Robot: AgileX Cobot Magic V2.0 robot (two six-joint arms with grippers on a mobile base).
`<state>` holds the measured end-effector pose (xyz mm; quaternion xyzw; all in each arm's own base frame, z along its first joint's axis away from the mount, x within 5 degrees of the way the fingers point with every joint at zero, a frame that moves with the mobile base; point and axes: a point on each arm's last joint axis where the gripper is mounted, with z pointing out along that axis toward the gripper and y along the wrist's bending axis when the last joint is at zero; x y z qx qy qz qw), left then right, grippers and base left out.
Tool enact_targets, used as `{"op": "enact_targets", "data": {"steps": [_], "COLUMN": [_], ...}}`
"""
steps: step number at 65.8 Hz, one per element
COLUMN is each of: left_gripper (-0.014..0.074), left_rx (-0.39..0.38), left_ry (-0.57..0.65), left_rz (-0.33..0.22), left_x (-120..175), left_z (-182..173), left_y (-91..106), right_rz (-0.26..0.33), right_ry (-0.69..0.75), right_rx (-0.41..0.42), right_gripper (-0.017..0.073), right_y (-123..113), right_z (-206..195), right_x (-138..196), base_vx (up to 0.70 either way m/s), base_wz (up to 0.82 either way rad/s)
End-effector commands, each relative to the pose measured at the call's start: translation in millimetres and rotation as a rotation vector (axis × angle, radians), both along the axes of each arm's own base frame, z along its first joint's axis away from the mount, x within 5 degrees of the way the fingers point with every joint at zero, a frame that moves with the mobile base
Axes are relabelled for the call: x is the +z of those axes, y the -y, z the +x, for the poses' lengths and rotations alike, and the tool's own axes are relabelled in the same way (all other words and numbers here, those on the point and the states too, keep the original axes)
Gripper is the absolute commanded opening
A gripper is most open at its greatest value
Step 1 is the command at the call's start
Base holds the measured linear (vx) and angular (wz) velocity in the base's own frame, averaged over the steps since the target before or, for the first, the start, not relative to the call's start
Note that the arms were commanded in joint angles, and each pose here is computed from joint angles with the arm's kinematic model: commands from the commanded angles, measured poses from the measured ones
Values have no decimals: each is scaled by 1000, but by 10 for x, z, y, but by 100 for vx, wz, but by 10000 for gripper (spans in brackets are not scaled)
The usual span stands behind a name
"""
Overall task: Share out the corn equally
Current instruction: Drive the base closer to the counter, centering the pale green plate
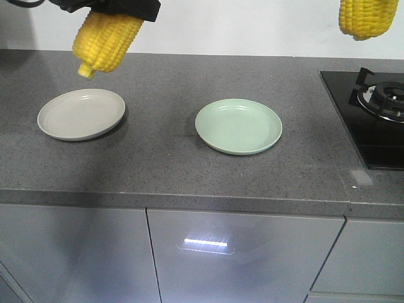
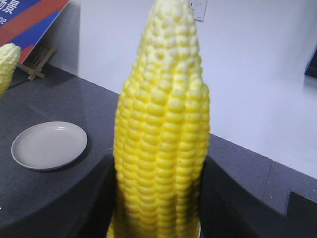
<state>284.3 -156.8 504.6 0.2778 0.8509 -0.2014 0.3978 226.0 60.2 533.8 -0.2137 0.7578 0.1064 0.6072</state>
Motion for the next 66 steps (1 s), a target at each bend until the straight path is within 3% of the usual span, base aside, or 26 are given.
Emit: {"op": "enact_targets", "data": {"steps": [1, 66], "left_gripper": [-6, -6], "left_rx": [0, 0], "left_ry": [71, 71], "left_rz": [-65, -65], "left_x": [220, 220], "left_z": [-157, -157], "left_y": [-55, -55], "right_rz": [43, 43], "right_ry": [111, 111], "right_rx": [-21, -21], "right_gripper": [-6, -6], "right_y": [36, 36], "right_z": [-102, -102], "right_x": [192, 192], "base_vx": [9, 8], "base_wz": [-1, -2]}}
